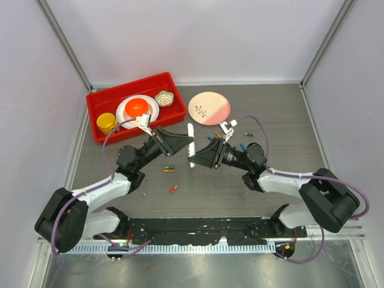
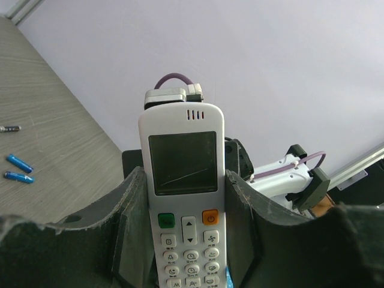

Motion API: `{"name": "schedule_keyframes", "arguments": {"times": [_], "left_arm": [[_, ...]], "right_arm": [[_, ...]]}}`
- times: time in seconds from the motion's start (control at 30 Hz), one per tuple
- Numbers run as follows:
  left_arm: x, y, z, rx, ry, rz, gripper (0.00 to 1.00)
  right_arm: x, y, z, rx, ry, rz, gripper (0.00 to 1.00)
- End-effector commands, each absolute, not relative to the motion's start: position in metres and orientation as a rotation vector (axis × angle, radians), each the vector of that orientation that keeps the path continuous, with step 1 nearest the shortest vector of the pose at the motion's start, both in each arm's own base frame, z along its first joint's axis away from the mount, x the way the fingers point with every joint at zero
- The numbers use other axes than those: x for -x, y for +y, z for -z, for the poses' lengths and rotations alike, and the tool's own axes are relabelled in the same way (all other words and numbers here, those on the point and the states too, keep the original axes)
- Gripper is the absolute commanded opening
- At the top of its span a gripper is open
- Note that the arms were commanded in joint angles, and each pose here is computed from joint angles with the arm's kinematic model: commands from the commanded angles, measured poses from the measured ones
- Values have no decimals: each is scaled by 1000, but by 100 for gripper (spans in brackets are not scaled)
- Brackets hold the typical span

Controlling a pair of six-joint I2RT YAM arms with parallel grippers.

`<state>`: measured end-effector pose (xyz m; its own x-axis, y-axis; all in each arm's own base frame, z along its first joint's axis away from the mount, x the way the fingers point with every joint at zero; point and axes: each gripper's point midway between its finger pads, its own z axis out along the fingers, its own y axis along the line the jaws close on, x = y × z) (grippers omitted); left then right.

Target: Load the batteries into the remote control

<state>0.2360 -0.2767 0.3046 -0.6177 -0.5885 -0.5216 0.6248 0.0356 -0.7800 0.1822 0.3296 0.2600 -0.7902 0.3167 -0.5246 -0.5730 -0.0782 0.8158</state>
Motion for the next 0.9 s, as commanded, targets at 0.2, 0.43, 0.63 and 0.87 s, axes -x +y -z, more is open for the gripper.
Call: {"name": "schedule_keyframes", "arguments": {"times": [0.2, 0.43, 0.63, 0.87], "left_arm": [[-226, -276, -318, -118, 1353, 1750, 16], [-230, -274, -315, -130, 1415, 1662, 75], [-239, -265, -312, -91, 1474, 1562, 89], [-253, -263, -292, -59, 1631, 1397, 91]], "right_arm": [[-166, 325, -293, 398, 1444, -1989, 42], [-153, 317, -283, 497, 1519, -1871, 33], [-178, 301, -242, 579, 1789, -1381, 31], [-200, 267, -218, 601, 1995, -847, 30]]}}
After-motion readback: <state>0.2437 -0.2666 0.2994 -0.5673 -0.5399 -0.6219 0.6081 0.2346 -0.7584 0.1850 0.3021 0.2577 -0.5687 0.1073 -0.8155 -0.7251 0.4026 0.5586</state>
